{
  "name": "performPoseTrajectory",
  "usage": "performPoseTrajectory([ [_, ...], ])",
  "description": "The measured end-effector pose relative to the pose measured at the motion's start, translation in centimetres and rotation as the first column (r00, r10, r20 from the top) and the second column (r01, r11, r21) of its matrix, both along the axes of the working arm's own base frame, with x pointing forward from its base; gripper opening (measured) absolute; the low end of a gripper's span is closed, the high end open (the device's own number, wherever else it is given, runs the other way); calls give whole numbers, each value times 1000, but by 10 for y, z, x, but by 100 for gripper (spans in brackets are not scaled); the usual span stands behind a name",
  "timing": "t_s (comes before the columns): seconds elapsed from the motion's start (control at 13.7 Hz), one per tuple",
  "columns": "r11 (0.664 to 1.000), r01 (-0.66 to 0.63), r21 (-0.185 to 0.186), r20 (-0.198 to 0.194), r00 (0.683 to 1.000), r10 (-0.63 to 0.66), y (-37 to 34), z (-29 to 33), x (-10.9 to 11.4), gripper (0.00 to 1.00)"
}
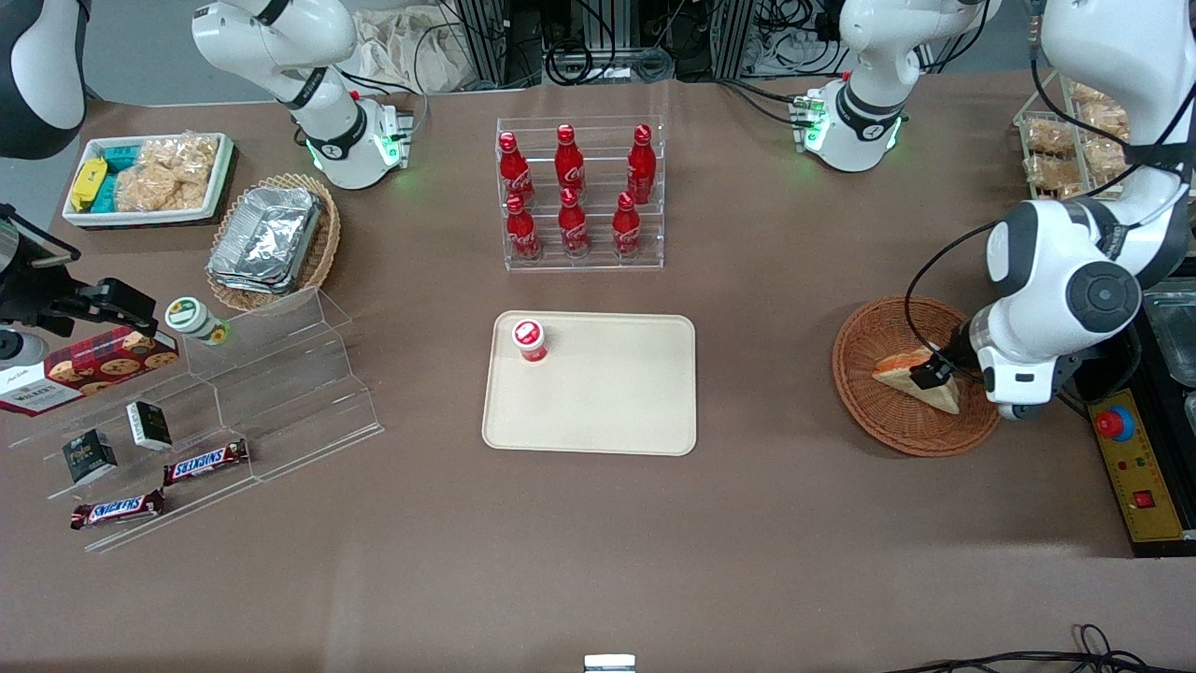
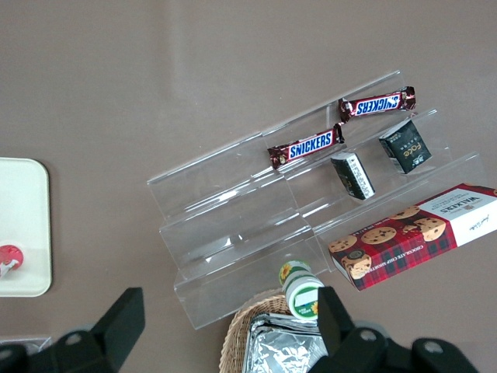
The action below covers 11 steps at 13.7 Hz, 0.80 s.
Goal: Place sandwich from basket to tray
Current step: 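Move the left gripper down over the sandwich in the wicker basket, then close the left gripper on the triangular sandwich and lift it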
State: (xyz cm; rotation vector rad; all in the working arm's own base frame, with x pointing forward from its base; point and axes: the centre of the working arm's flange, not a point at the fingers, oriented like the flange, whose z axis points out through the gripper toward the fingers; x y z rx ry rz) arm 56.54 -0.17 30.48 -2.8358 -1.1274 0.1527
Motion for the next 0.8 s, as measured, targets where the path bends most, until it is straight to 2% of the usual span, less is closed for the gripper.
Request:
performPoseTrajectory([
  [0.36,997,-78,29,-15,997,78,23,-27,-8,100],
  [0.58,993,-110,34,-26,993,111,33,-36,-10,100],
  [0.8,988,-154,28,-21,988,154,29,-58,-9,100],
])
